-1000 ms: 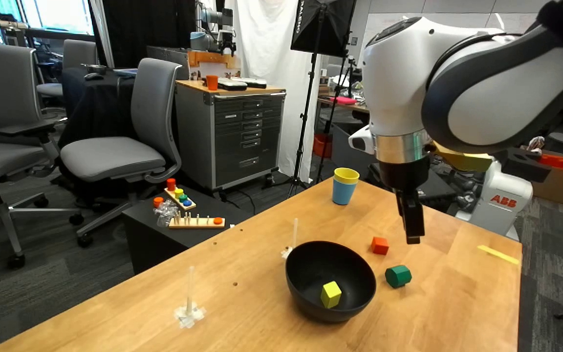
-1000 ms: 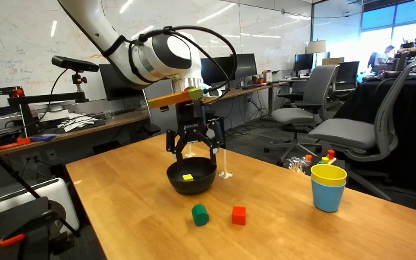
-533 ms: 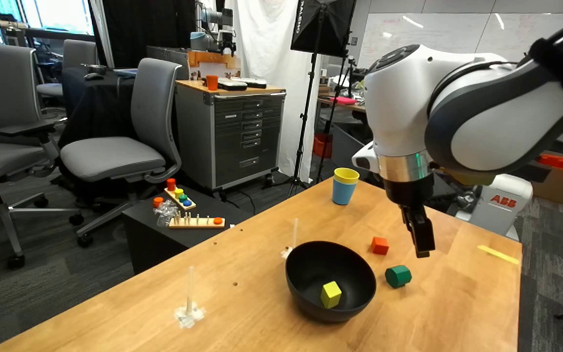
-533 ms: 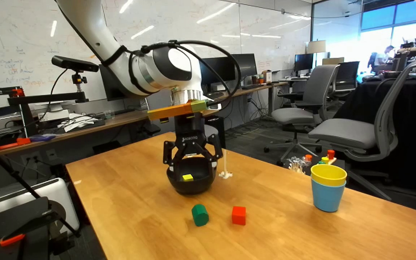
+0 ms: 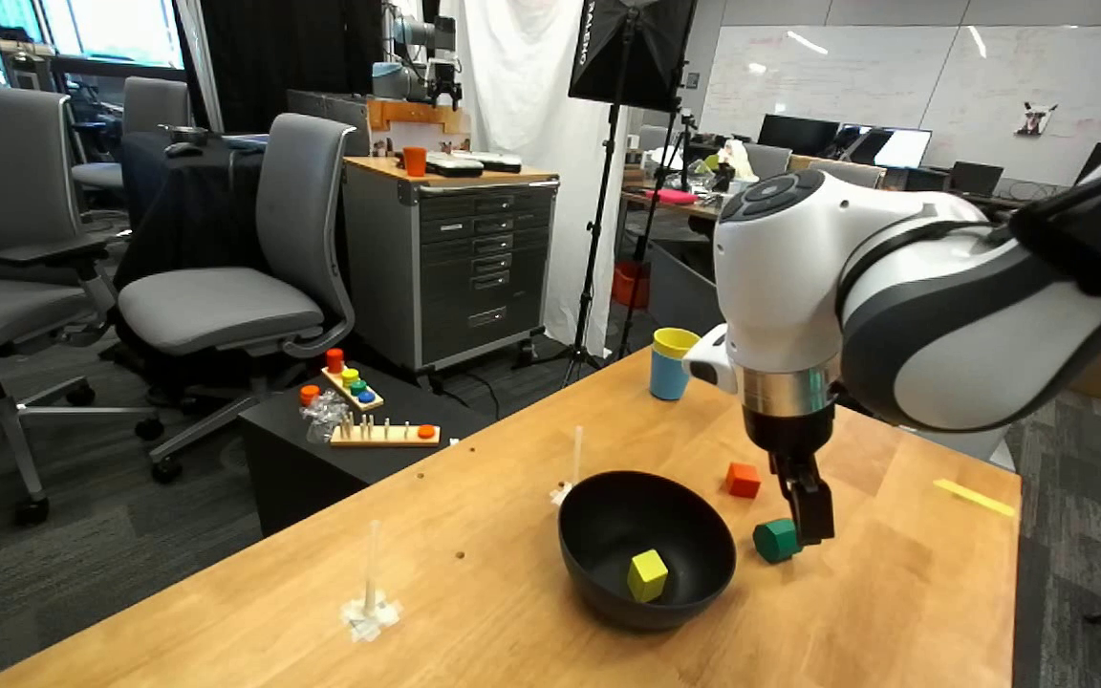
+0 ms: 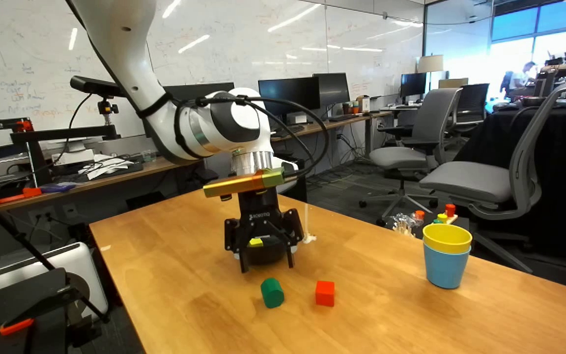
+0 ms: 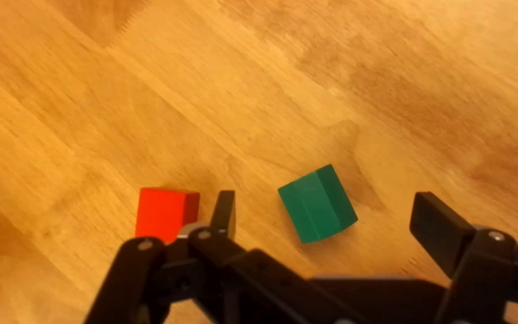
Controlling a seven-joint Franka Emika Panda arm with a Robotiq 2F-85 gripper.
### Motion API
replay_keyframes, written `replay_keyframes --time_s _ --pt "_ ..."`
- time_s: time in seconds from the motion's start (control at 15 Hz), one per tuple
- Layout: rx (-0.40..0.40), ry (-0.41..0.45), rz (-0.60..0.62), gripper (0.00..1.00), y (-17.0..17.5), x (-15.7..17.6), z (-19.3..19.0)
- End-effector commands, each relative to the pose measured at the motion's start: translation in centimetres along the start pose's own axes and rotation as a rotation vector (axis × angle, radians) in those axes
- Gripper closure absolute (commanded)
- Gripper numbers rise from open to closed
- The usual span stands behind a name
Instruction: Put the yellow, green and orange blocks inside the black bowl
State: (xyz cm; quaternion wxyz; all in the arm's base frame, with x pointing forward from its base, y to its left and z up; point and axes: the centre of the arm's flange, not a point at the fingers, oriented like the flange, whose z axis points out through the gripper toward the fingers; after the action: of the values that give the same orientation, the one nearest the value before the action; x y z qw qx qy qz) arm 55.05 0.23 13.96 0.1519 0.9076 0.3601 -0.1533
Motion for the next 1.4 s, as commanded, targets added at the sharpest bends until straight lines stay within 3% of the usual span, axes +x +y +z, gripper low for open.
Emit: replay_keyframes --time_s 0.0,1.07,1.2,1.33 --pt "-0.044 0.002 0.003 0.0 -0.1 0.4 2.0" --pt "-0.025 -0.015 -0.036 0.0 -1.1 2.6 4.8" --pt "-0.021 -0.018 -0.037 0.26 -1.2 2.7 5.0" --pt "-0.019 -0.02 -0.038 0.42 -1.2 2.8 5.2"
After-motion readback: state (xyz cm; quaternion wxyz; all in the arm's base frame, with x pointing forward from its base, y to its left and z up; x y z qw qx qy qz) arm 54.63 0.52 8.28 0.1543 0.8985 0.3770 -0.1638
